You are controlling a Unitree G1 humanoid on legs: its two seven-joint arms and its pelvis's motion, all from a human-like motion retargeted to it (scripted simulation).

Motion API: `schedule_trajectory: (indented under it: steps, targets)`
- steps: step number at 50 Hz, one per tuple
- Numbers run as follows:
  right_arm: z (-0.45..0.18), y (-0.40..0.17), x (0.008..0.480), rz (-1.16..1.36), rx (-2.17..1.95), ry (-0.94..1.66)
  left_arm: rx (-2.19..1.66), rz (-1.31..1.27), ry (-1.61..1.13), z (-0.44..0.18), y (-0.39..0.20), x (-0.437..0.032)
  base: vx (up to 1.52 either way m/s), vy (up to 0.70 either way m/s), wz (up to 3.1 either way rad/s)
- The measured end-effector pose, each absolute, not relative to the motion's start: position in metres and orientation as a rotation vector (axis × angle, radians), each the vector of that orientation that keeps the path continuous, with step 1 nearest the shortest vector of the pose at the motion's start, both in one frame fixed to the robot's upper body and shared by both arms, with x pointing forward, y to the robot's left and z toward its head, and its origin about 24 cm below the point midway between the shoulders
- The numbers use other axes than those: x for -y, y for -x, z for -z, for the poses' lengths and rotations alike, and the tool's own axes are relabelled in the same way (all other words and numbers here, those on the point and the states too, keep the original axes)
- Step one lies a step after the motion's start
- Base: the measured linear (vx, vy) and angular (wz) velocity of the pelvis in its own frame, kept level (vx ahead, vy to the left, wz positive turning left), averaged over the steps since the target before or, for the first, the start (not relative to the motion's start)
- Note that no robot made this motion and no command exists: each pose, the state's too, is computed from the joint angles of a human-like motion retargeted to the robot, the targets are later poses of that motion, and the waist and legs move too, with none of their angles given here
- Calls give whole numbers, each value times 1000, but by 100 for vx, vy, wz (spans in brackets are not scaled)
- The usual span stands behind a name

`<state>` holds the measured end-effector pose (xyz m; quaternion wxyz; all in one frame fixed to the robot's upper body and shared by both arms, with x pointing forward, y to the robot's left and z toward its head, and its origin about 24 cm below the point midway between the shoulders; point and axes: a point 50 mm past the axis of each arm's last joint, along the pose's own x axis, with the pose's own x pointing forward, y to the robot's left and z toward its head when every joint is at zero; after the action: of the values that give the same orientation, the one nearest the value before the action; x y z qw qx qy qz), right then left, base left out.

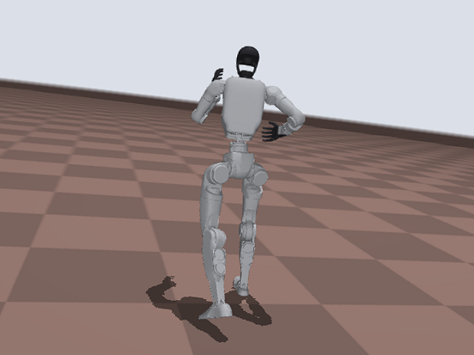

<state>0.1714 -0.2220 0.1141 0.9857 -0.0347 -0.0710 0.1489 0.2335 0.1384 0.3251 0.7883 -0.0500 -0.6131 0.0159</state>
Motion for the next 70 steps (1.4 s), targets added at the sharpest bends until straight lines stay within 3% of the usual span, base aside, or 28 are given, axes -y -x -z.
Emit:
schedule_trajectory:
  steps: [4, 7, 10, 12, 16, 19, 23, 28, 31, 35, 39, 43, 50, 53, 55, 58, 63, 70]
  targets:
    - [-113, -181, 228, -144, 220, -12, 1317, 98, -116, -309, -224, -132, 117, -47, -35]
    - [-111, -213, 208, -102, 270, 18, 940, 161, -164, -243, -249, -138, 115, -35, -143]
    - [-135, -246, 178, -134, 386, 90, 405, 36, -28, -141, -253, -159, 113, -23, -120]
    - [-166, -256, 155, -156, 532, -11, 145, -137, 141, -91, -226, -175, 108, -18, -90]
    - [-222, -256, 112, -311, 744, -305, -98, -280, 276, -50, -176, -209, 107, -8, -79]
    - [-246, -251, 92, -419, 832, -388, -131, -294, 188, -49, -154, -239, 116, 7, -75]
    - [-261, -244, 76, -604, 884, -302, -111, -386, 73, -55, -134, -268, 124, 17, -55]
    - [-242, -235, 74, -854, 790, -167, 74, -604, 98, -61, -165, -256, 115, 20, 82]
    - [-189, -246, 86, -691, 586, -76, 168, -531, 237, -84, -234, -216, 102, 10, 70]
    - [-118, -227, 125, -434, 307, -89, 460, -308, 223, -173, -292, -180, 95, 4, 122]
    - [-88, -186, 178, -435, 93, -285, 834, -123, 111, -255, -287, -163, 94, -10, 224]
    - [-88, -168, 230, -332, 10, -229, 1106, 37, 128, -306, -265, -141, 97, -33, 198]
    - [-78, -150, 274, -127, -101, -28, 1121, 355, 146, -308, -245, -120, 98, -53, 32]
    - [-62, -172, 260, -134, -119, 59, 953, 304, 15, -262, -252, -136, 87, -42, -71]
    - [-62, -206, 238, -180, -74, 256, 723, 157, -60, -210, -257, -155, 80, -32, -58]
    - [-93, -248, 192, -222, 146, 465, 313, -119, 88, -122, -234, -187, 80, -22, -60]
    - [-171, -268, 106, -312, 528, 82, -64, -447, 395, -58, -170, -222, 71, -8, -48]
    - [-240, -238, 64, -688, 805, -175, 24, -363, 71, -90, -150, -272, 76, 12, 58]
